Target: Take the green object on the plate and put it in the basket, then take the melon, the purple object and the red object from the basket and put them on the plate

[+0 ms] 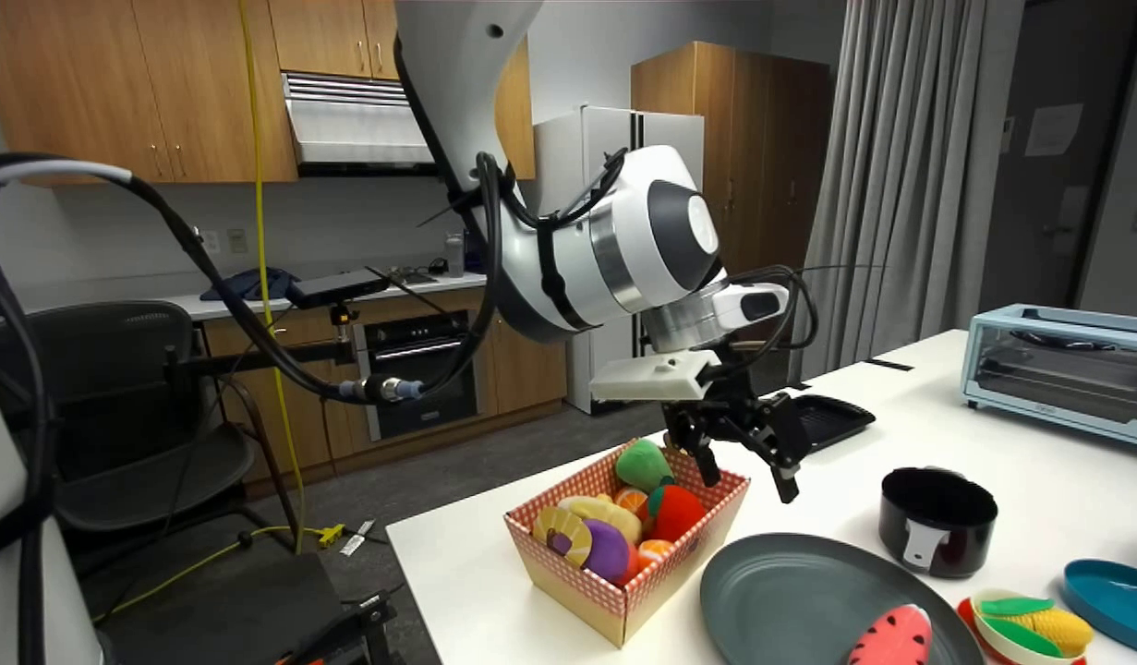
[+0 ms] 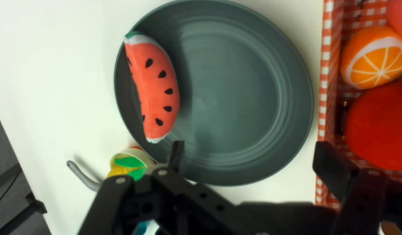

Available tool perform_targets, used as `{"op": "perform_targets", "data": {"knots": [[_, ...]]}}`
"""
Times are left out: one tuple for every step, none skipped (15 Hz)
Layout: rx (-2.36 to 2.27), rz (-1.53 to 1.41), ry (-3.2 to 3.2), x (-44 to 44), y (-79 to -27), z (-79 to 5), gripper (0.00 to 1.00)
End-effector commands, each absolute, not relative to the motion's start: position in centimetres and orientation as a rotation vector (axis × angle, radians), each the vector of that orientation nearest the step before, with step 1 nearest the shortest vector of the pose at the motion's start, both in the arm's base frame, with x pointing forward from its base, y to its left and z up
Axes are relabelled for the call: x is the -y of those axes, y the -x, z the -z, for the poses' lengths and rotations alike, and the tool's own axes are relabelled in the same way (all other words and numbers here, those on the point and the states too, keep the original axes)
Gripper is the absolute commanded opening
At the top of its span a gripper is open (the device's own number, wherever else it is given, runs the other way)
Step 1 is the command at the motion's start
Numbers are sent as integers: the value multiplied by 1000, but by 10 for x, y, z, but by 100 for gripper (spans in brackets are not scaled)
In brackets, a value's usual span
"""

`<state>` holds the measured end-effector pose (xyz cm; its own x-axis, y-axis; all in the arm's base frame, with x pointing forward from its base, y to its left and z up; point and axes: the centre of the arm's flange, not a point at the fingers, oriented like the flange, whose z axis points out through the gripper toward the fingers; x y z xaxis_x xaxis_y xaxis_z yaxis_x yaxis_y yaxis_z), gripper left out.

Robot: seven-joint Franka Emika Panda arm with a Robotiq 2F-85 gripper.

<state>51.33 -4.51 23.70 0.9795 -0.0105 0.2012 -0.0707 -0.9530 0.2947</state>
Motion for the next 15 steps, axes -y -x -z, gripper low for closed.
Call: {"op": "perform_targets", "data": {"knots": [[85,-173,-2830,25,-491,-260,100],[95,-124,-2840,18,-486,-263,100],[107,-90,-2842,12,-481,-266,100],[112,-62,-2846,5,-475,-269,100],[116,-35,-2849,-1,-471,-272,100],[117,-11,-2855,-9,-467,-275,100],[116,10,-2863,-14,-464,-276,100],[115,27,-2871,-20,-461,-277,100],[120,46,-2883,-25,-459,-277,100],[127,66,-2898,-29,-457,-276,100],[138,86,-2912,-33,-456,-273,100],[152,107,-2927,-36,-454,-270,100],[167,125,-2939,-38,-453,-268,100],[183,143,-2952,-40,-452,-265,100],[195,155,-2963,-40,-450,-263,100]]}}
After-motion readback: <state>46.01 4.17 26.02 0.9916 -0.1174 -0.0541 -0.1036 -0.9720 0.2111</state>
